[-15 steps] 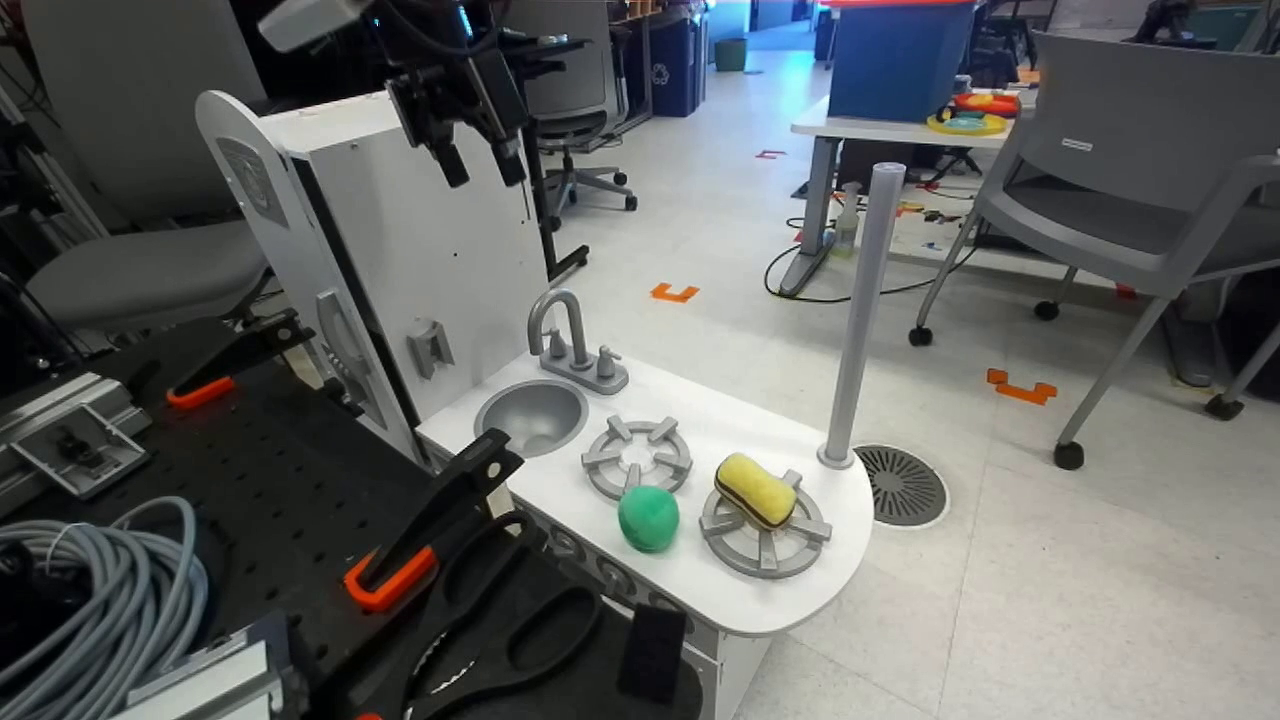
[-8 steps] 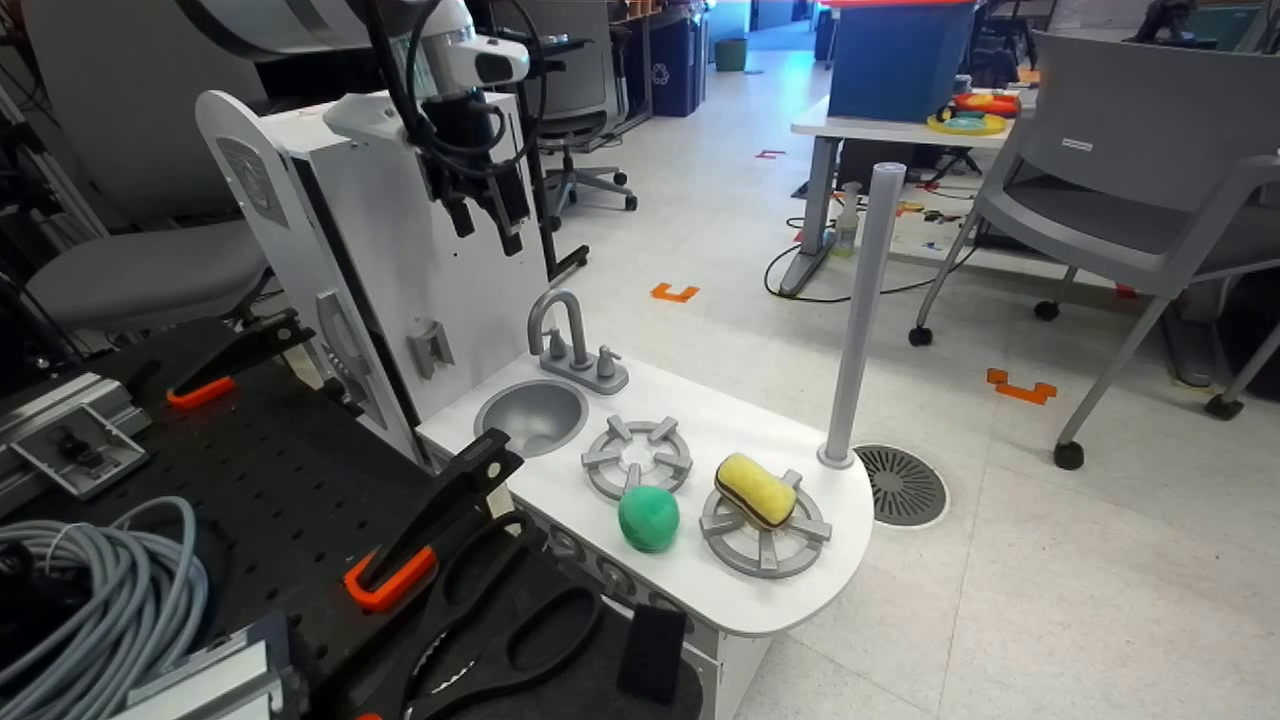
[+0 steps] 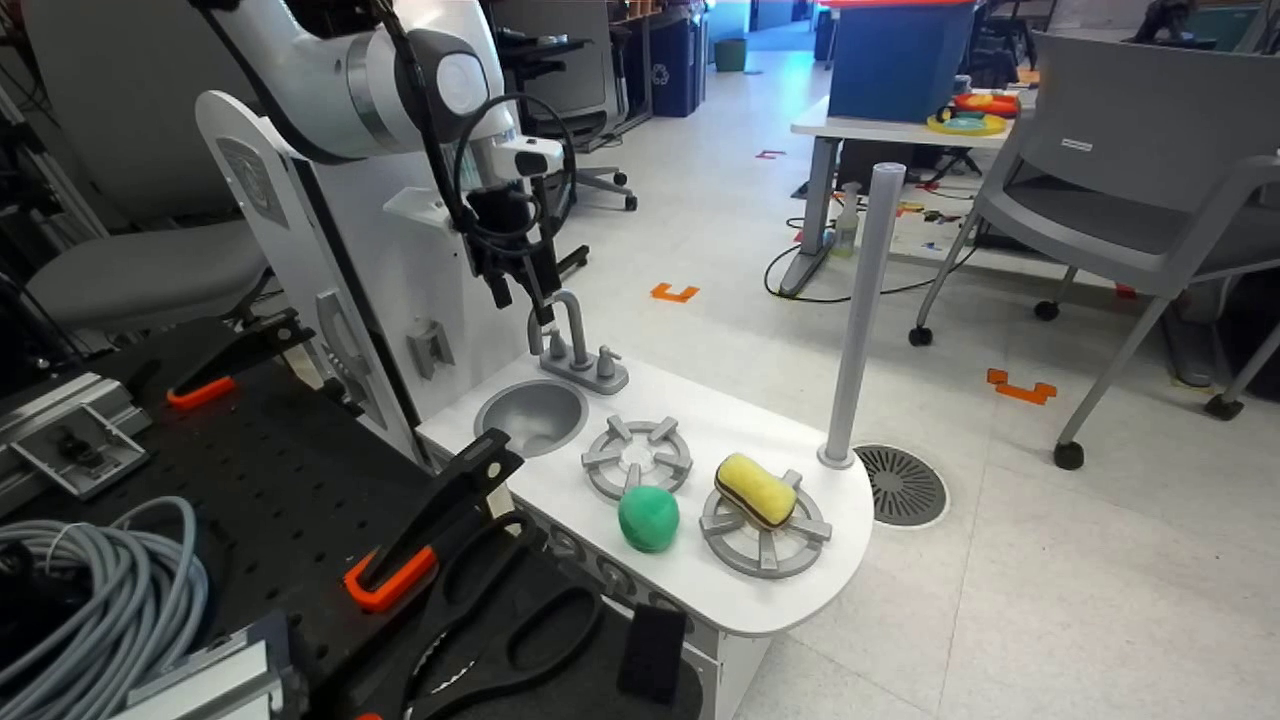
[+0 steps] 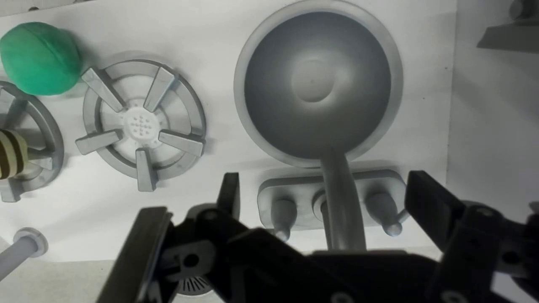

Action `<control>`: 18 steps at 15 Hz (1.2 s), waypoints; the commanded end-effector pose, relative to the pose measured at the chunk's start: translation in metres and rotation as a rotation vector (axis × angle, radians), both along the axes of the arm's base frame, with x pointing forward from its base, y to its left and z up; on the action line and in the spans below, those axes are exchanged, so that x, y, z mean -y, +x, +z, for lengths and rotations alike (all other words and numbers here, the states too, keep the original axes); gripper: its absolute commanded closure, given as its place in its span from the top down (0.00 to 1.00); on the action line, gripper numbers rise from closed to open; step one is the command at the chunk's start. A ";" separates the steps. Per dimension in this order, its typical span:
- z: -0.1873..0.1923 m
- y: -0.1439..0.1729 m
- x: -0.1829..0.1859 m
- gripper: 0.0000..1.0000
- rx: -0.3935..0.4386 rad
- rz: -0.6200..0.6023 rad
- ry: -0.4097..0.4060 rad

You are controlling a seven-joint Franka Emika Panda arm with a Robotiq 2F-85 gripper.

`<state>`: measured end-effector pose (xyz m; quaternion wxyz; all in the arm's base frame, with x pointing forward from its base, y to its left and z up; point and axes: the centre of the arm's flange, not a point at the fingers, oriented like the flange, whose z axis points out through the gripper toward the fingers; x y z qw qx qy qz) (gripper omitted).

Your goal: Slide the tap to the right

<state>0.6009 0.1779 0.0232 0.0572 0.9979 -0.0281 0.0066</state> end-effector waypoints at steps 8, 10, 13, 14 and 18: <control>-0.054 0.052 -0.005 1.00 0.051 -0.034 -0.118; -0.055 0.062 0.013 1.00 0.009 -0.094 -0.163; -0.053 0.070 0.052 1.00 -0.085 -0.195 -0.233; -0.053 0.071 0.061 1.00 -0.109 -0.220 -0.255; -0.043 0.080 0.099 1.00 -0.142 -0.315 -0.314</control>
